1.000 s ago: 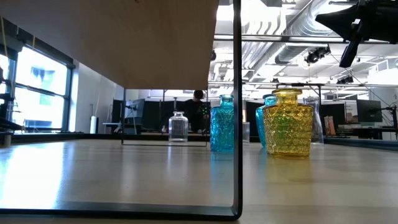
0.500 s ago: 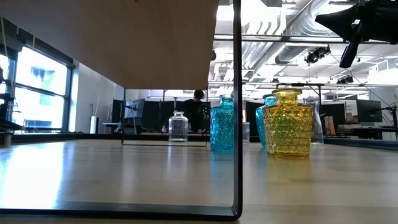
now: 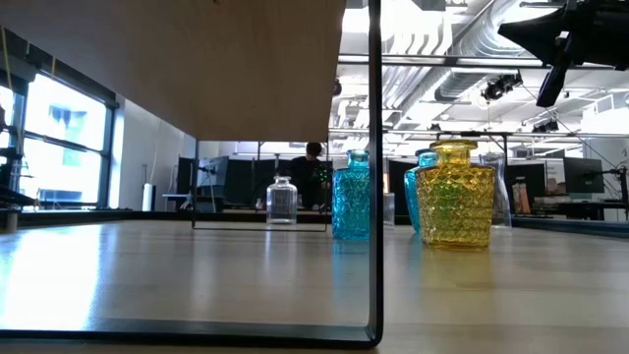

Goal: Sort vases onto shelf
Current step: Put the left blue vase on the shelf

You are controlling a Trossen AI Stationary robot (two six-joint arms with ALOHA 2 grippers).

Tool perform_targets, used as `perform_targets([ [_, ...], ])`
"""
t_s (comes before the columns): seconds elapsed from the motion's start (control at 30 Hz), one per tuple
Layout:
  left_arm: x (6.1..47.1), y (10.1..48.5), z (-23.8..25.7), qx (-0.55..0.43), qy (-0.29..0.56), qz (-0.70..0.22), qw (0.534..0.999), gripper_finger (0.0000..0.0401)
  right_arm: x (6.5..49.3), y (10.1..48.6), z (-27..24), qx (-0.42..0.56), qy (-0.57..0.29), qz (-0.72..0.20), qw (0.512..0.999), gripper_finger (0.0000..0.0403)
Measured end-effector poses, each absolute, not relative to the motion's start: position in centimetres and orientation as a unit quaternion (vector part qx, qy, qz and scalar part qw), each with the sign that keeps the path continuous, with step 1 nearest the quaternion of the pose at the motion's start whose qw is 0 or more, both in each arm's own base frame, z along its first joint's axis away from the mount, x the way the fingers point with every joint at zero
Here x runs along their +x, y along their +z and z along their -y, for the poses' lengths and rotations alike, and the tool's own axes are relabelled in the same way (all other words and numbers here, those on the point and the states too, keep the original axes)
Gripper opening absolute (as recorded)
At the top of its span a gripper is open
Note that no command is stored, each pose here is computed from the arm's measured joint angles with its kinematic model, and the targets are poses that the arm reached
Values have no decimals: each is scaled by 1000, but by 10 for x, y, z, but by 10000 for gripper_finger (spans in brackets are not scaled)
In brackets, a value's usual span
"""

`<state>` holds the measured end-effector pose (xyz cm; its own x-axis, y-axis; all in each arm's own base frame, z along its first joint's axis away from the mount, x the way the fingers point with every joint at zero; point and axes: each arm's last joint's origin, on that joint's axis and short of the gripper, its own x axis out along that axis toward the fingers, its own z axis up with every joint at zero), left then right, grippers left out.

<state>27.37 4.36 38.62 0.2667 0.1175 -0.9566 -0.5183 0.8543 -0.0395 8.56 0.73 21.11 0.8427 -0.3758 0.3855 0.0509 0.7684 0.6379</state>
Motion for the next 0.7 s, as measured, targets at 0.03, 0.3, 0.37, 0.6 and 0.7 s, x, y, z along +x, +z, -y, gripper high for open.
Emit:
perform_targets([
  [0.03, 273, 386, -43, -178, 202, -572, 775, 149, 86, 211, -7, 319, -118, 255, 905, 0],
  [0.3, 286, 373, -44, -182, 177, -603, 756, 143, 86, 211, -7, 320, -118, 255, 905, 0],
  [0.37, 292, 367, -44, -178, 168, -611, 753, 142, 86, 211, -7, 320, -117, 255, 905, 0],
  [0.6, 294, 366, -43, -170, 166, -615, 752, 141, 86, 211, -8, 330, -100, 255, 903, 0],
  [0.7, 294, 374, -43, -172, 174, -608, 755, 141, 86, 212, -9, 327, -90, 253, 906, 0],
])
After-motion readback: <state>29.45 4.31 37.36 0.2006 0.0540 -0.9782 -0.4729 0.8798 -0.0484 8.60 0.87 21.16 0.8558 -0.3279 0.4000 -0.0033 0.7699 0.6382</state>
